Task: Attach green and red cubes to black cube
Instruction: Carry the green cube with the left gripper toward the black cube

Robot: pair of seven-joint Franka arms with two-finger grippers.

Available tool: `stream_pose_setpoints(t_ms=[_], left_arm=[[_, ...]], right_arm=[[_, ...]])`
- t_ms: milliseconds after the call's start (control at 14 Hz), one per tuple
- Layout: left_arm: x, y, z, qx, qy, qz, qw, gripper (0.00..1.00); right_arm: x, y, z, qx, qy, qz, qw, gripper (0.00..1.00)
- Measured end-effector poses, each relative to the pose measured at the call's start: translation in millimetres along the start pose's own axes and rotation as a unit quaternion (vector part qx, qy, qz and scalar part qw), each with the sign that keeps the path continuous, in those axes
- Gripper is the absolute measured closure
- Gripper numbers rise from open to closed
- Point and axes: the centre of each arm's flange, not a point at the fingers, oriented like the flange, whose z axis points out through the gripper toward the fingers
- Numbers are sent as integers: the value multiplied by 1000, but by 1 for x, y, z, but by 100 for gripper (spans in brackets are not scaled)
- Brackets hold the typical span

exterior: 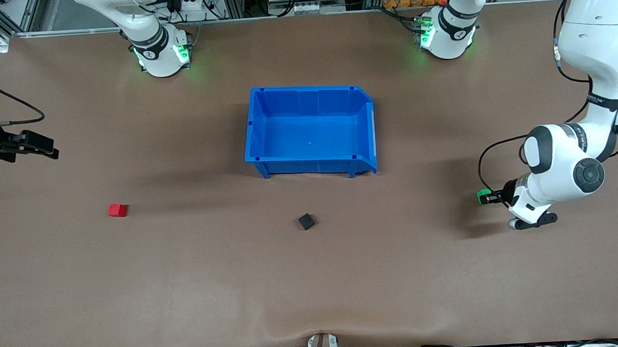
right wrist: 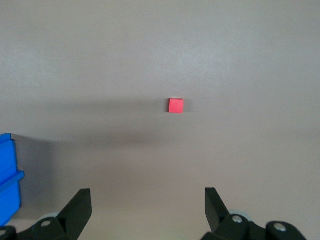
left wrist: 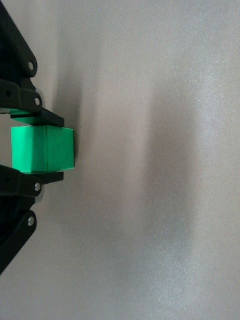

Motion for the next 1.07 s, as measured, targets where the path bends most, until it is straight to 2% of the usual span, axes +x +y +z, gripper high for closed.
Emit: stream_pose_setpoints(t_ms=[287,501,716,1074], left_arm=[[4,17,-10,-5,3,-82,997,60],[4,60,-22,-10,-4,-142,990,60],[0,105,-31,-34,-8,-194,980,60],[-7,155,-48,-75,-28,-308,948,60]], right_arm=[[5,2,7,0,-2,1,1000,0],[7,4,11,0,-4,3,1000,0],[10,5,15,0,-5,4,1000,0],[16,6,24,0,-6,5,1000,0]])
